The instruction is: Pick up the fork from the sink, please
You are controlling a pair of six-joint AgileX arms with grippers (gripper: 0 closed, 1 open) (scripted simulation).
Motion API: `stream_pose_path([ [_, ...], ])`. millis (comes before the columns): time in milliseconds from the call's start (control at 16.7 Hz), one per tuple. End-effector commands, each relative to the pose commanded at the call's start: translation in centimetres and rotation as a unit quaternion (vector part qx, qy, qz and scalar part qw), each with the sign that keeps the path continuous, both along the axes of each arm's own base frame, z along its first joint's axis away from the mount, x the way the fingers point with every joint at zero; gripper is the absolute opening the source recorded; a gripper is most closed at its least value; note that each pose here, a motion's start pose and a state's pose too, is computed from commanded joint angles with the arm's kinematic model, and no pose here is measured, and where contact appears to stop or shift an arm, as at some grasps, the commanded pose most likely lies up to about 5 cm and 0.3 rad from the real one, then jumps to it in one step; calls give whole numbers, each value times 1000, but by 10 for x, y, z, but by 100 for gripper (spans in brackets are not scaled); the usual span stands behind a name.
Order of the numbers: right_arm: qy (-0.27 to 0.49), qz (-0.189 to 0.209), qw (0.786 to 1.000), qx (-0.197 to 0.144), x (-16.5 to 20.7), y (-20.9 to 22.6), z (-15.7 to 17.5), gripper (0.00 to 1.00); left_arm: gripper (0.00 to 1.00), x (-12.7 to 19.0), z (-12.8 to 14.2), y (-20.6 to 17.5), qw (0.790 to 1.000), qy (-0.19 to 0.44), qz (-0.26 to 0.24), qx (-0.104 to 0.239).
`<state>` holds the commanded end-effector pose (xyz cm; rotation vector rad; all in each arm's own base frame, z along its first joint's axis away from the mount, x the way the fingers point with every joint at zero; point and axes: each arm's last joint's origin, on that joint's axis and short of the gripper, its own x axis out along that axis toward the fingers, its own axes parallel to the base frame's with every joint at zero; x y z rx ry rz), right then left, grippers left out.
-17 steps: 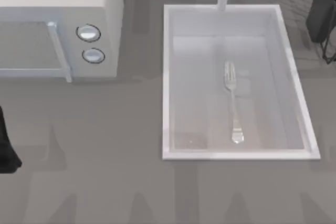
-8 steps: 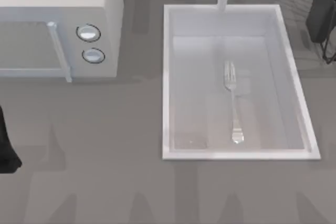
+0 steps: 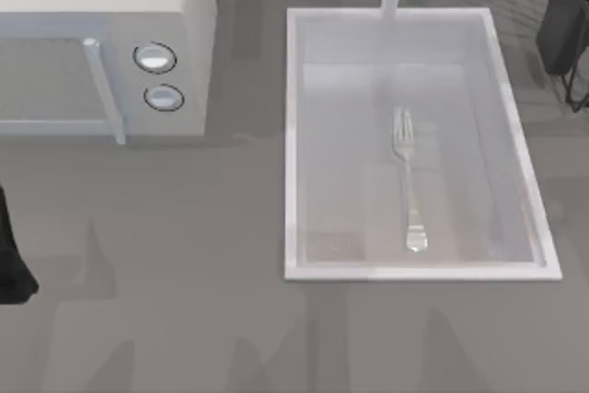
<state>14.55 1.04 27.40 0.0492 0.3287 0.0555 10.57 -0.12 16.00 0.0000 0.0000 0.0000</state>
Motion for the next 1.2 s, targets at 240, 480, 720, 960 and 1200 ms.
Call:
stream_pose_path([
  [240,118,14,993,10,64,17,50,100,100,0,0,0,1000,0,0,0],
  [480,248,23,968,13,152,47,66,100,100,0,0,0,1000,0,0,0],
  [720,372,22,928,7,236,87,39,100,100,0,0,0,1000,0,0,0],
  [960,474,14,881,-7,295,128,-18,100,100,0,0,0,1000,0,0,0],
  [1200,544,2,839,-23,323,159,-77,100,100,0,0,0,1000,0,0,0],
])
